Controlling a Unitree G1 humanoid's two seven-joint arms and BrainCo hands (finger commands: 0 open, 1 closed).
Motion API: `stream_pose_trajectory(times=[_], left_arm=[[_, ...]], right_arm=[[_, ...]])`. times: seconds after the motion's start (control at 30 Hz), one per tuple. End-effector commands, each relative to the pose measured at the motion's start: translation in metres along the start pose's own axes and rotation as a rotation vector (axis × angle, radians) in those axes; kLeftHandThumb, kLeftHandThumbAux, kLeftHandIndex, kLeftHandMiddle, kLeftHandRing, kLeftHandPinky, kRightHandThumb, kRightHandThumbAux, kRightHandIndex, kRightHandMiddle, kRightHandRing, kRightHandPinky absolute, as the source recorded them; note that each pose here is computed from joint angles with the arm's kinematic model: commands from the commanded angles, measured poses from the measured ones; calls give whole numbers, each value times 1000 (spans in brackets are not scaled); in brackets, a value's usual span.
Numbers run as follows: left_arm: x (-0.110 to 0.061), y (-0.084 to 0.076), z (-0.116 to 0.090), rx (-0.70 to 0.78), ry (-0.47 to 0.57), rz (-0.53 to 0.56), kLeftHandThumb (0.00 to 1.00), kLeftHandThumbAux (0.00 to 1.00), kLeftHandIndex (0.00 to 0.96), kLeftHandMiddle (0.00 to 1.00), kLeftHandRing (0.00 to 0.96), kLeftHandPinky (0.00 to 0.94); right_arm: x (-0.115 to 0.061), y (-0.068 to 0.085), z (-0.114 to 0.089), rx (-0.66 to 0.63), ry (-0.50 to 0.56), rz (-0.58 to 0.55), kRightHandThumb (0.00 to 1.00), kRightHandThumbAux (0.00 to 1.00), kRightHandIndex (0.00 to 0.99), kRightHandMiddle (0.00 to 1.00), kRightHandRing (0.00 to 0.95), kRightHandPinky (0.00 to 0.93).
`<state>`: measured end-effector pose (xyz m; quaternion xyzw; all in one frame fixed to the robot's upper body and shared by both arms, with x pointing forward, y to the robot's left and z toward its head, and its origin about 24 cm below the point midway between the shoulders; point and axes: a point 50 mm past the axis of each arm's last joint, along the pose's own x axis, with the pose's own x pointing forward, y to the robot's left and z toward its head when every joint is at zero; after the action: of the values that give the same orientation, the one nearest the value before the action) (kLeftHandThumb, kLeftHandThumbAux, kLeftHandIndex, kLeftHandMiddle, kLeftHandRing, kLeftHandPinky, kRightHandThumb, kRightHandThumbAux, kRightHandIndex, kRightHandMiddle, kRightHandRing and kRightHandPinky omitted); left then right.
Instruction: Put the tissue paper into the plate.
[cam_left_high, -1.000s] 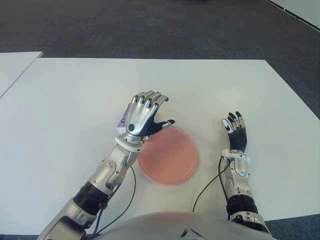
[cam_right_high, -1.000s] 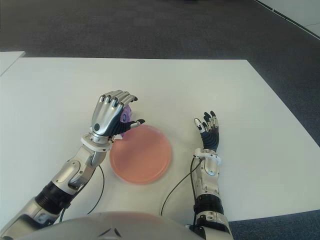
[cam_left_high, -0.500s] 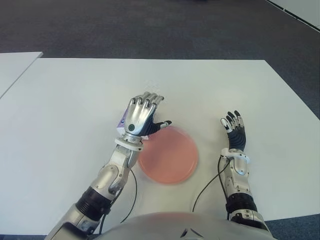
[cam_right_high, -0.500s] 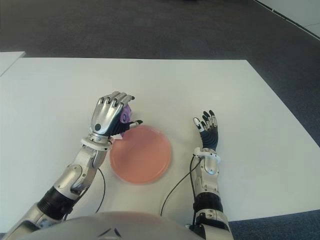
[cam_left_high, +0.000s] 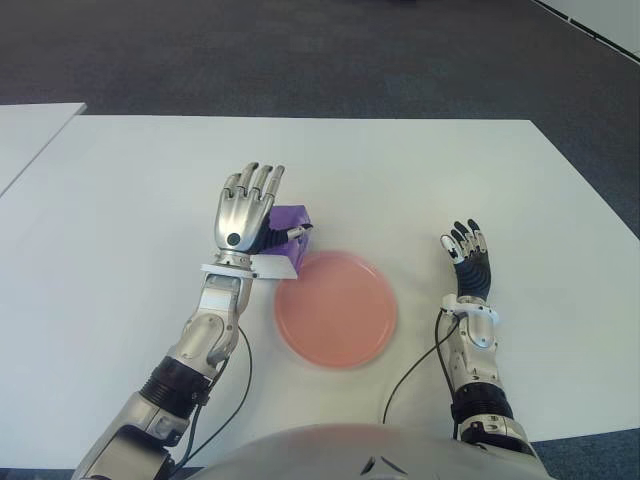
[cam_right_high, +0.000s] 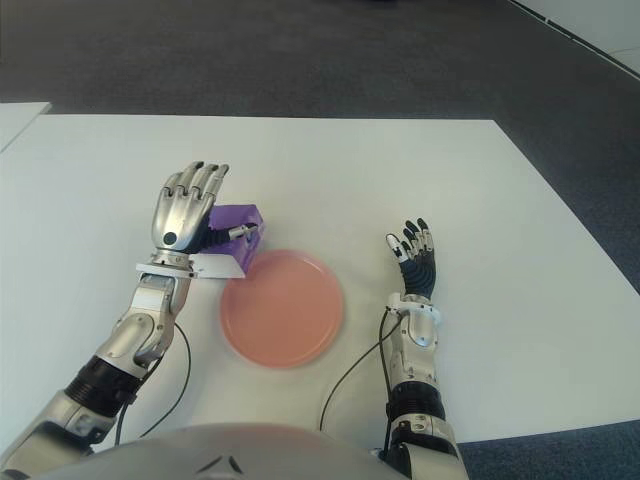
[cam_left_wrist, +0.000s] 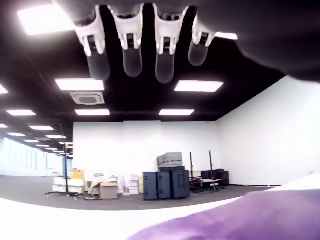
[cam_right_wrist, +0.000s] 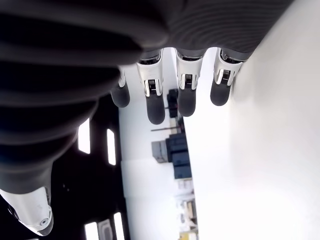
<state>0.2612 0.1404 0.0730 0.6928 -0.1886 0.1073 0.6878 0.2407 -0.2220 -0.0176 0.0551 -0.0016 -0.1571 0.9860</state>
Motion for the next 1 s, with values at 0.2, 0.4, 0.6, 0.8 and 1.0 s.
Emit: stream_pose_trajectory(times=[0.2,0.4,0.6,0.8,1.0], left_arm=[[-2,-11,-7,50,5,-54,176,161,0,0,0,0],[-1,-16,-10,71,10,-74,176,138,0,0,0,0],[0,-19,-13,78,10,-74,181,108,0,0,0,0],[-1,-24,-15,75,19,-78,187,90,0,0,0,0],[-2,-29,-16,68,28,-72,183,81,0,0,0,0]], right_arm=[[-40,-10,-54,12,288,-52,399,626,33,151,93,49],[-41,-11,-54,21,289,-64,405,630,38,158,100,52],[-49,-12,-50,-12,259,-48,370,615,39,150,96,51],[-47,-13,-50,-49,260,-40,365,608,38,150,94,45],[-42,-10,-49,-29,266,-53,393,593,44,155,86,22]])
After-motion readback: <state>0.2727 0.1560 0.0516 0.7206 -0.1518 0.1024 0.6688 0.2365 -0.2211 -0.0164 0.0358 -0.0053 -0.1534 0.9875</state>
